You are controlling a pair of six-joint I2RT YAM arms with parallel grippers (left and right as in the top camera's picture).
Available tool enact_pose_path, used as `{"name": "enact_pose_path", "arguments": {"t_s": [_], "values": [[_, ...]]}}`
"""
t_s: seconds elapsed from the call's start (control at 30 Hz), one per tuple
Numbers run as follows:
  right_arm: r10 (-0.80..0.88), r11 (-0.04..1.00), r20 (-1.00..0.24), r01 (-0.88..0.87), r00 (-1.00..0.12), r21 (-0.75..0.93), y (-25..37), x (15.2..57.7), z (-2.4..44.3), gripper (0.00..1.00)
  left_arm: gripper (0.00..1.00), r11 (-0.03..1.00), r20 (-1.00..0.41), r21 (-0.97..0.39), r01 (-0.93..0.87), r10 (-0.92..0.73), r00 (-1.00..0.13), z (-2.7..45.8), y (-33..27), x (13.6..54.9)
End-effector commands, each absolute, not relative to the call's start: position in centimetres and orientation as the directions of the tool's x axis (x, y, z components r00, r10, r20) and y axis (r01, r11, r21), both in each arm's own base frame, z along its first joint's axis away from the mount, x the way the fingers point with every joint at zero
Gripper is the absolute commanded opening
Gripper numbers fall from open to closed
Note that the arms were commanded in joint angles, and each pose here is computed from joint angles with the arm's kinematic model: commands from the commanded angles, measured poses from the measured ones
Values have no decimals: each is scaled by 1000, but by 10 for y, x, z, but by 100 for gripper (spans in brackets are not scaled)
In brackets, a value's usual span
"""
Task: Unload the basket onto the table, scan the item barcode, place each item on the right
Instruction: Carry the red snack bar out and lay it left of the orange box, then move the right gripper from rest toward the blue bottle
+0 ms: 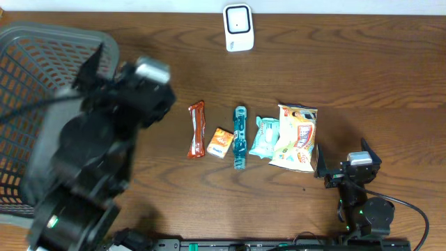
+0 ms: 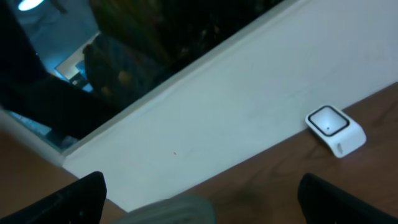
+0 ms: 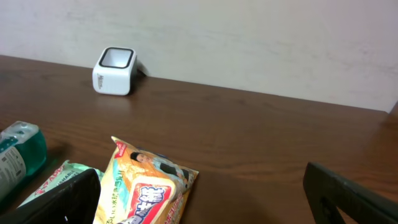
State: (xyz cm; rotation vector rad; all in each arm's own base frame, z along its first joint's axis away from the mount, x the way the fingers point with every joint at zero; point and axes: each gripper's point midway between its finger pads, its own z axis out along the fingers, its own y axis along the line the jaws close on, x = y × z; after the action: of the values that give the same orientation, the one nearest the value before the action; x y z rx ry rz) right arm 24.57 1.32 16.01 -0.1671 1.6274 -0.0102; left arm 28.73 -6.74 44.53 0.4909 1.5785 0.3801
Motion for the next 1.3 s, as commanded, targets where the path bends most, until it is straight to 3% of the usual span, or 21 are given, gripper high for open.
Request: {"name": "enact_pose_path", "arguments": {"t_s": [0.0,0.17,0.3,0.37,0.43,0.53,0.7,0.8,0.87,1.0,1.27], "values": [[-125,987,-991,-109,-52,-119,15,245,159,99,98,888,-902,431,163,428,51,455,-65,256],[-125,987,-991,-108,-51,-119,15,245,160,99,98,963,-984,163,217,144,102,464,-47,214],[-55,987,-997,-153,-55,-46,23,244,160,99,98,966,-989,81,247,47,139,467,-44,188],[211,951,-972,-206,-107,230,36,242,161,99,98,962,-982,91,258,43,185,475,-47,172],[440,848,-878,-236,-186,475,48,239,162,99,98,962,-973,117,247,60,225,481,-46,162],[617,601,-680,-321,-396,732,85,223,165,99,98,962,-955,164,219,99,278,488,-44,145],[459,388,-609,-470,-647,793,135,178,165,99,98,974,-934,174,143,117,338,493,-35,115],[432,287,-512,-425,-743,859,144,164,166,99,98,976,-929,169,135,112,353,495,-35,108],[422,224,-425,-362,-801,905,148,157,166,99,98,981,-938,89,170,25,345,495,-36,106],[401,242,-471,-405,-786,882,149,155,166,99,98,979,-935,18,204,-56,351,493,-37,95],[412,272,-464,-380,-784,884,147,159,157,99,98,959,-883,51,279,-87,461,495,-43,38]]}}
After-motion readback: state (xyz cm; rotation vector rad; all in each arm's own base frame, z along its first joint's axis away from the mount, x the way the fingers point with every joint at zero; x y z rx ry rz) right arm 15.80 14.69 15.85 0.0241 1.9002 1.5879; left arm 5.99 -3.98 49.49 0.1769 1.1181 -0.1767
